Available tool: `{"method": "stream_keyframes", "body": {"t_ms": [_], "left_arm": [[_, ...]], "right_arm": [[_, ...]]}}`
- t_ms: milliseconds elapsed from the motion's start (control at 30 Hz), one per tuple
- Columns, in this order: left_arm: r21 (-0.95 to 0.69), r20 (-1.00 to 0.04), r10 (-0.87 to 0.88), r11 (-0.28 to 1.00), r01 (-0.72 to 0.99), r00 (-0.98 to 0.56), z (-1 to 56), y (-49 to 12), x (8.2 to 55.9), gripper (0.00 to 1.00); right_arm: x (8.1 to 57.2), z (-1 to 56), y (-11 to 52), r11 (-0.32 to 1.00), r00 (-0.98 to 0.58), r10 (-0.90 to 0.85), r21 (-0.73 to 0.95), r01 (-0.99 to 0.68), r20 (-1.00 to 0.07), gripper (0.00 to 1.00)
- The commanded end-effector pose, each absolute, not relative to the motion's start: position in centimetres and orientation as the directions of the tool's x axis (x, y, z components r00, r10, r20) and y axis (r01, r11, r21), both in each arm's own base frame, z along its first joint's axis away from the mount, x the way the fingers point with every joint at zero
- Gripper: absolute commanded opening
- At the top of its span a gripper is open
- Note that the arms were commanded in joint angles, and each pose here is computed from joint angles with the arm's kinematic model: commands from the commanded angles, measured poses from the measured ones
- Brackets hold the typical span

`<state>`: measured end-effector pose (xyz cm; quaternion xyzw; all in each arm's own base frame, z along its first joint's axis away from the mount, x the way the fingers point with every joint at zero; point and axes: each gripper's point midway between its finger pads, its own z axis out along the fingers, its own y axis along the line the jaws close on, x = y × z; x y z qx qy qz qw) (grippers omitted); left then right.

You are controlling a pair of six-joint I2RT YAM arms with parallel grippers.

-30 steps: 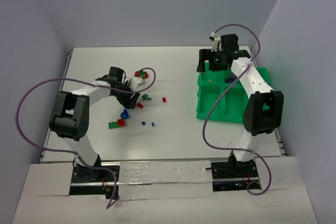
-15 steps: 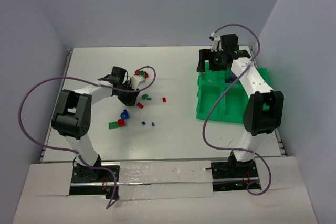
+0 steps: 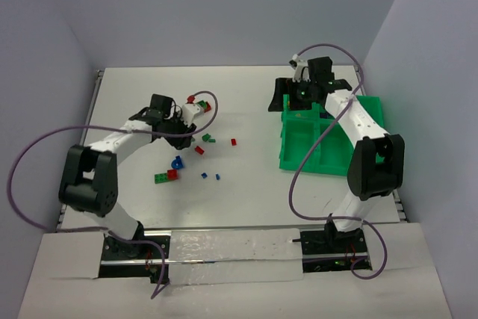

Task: Sort the legos into containers by color

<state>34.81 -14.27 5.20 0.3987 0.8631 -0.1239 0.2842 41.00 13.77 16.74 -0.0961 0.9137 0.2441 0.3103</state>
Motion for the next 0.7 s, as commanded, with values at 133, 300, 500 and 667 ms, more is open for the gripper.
{"method": "stream_keyframes", "body": {"t_ms": [133, 300, 500, 667], "left_arm": [[0.087, -0.828, 0.519, 0.489, 0.868, -0.210, 17.4, -19.0, 33.0, 0.18], [0.067, -0.854, 0.496, 0.410, 0.910, -0.160, 19.6, -21.3, 31.2, 0.18], [0.060, -0.864, 0.485, 0.369, 0.927, -0.137, 21.1, -23.7, 29.8, 0.16], [0.068, -0.864, 0.487, 0.358, 0.931, -0.124, 21.5, -24.4, 29.3, 0.16]], "right_arm": [[35.5, 21.3, 23.3, 0.525, -0.808, -0.015, 0.683, -0.508, -0.589, 1.00], [33.9, 24.1, 27.4, 0.334, -0.834, -0.011, 0.785, -0.523, -0.551, 1.00], [32.5, 23.9, 31.9, 0.238, -0.882, -0.084, 0.850, -0.470, -0.464, 1.00], [31.3, 22.4, 34.0, 0.215, -0.908, -0.139, 0.883, -0.418, -0.396, 1.00]]}}
